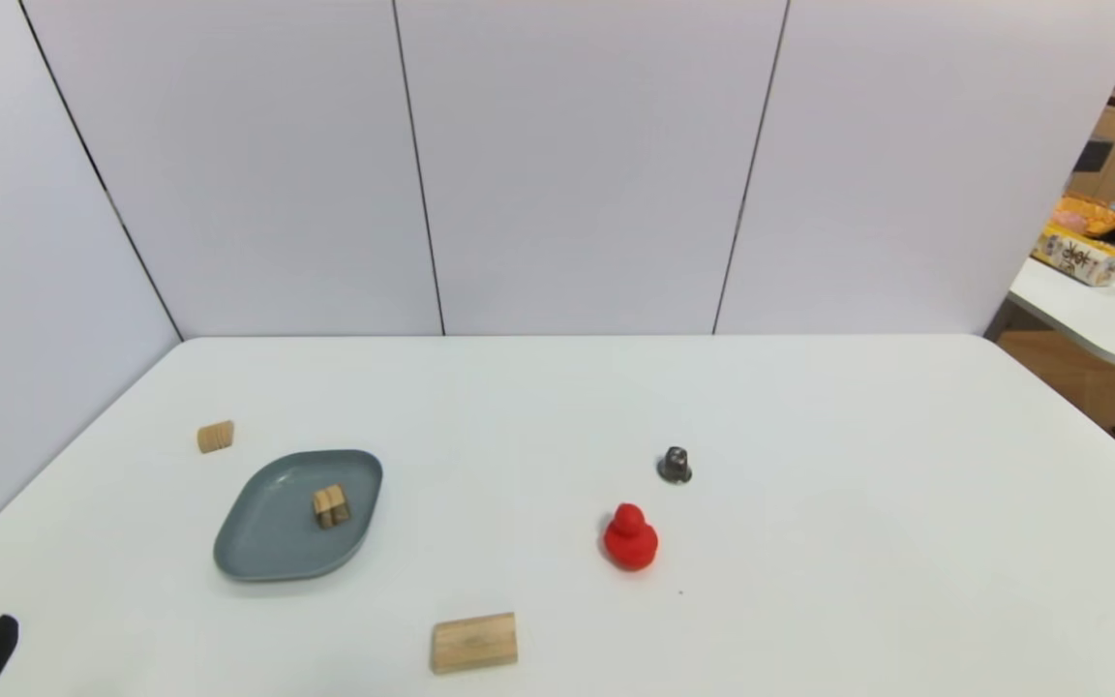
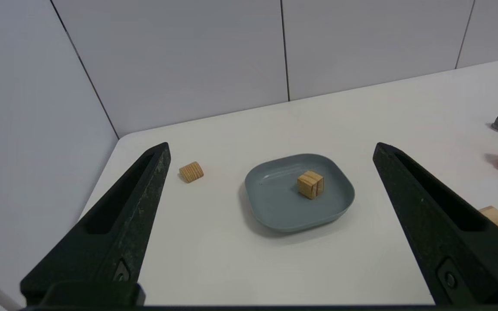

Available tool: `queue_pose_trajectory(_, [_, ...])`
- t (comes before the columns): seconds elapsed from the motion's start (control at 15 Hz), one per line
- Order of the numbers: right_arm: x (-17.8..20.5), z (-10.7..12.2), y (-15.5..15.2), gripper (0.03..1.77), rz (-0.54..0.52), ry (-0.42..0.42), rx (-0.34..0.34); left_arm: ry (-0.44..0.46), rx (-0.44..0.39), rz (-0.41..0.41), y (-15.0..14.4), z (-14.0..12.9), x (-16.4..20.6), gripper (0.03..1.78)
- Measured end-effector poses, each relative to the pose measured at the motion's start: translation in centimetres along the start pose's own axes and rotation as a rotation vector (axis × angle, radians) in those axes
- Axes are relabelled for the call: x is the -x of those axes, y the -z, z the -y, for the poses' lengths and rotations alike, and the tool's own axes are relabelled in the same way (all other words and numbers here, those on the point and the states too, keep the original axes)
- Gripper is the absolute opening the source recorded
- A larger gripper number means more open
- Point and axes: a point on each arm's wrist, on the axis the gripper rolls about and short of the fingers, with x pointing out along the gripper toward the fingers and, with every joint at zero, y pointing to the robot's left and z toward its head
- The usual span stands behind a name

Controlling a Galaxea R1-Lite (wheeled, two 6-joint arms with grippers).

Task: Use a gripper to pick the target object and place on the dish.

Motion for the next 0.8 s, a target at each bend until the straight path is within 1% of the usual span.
queue_pose_trajectory(0.33, [0.0, 0.0, 0.0, 1.71, 0.001, 0.000, -0.001, -0.027, -0.002, -0.046, 4.0, 0.9, 2.7, 1.69])
queue_pose_trajectory(0.47, [0.0, 0.0, 0.0, 1.71, 0.001, 0.000, 0.000, -0.032, 0.003, -0.088, 5.7, 1.1, 3.2, 1.69])
queue_pose_trajectory(0.53, [0.0, 0.0, 0.0, 1.71, 0.000, 0.000, 0.000, -0.039, 0.004, -0.103, 6.2, 1.2, 3.3, 1.69])
queue_pose_trajectory(0.67, [0.0, 0.0, 0.0, 1.71, 0.000, 0.000, -0.001, -0.064, 0.009, -0.181, 7.4, 1.3, 3.6, 1.69])
queue_pose_trajectory(0.73, [0.0, 0.0, 0.0, 1.71, 0.000, 0.000, -0.001, -0.070, 0.014, -0.199, 7.6, 1.3, 3.7, 1.69])
queue_pose_trajectory(0.8, [0.0, 0.0, 0.0, 1.71, 0.001, 0.000, 0.000, -0.073, 0.018, -0.192, 7.6, 1.3, 3.7, 1.69])
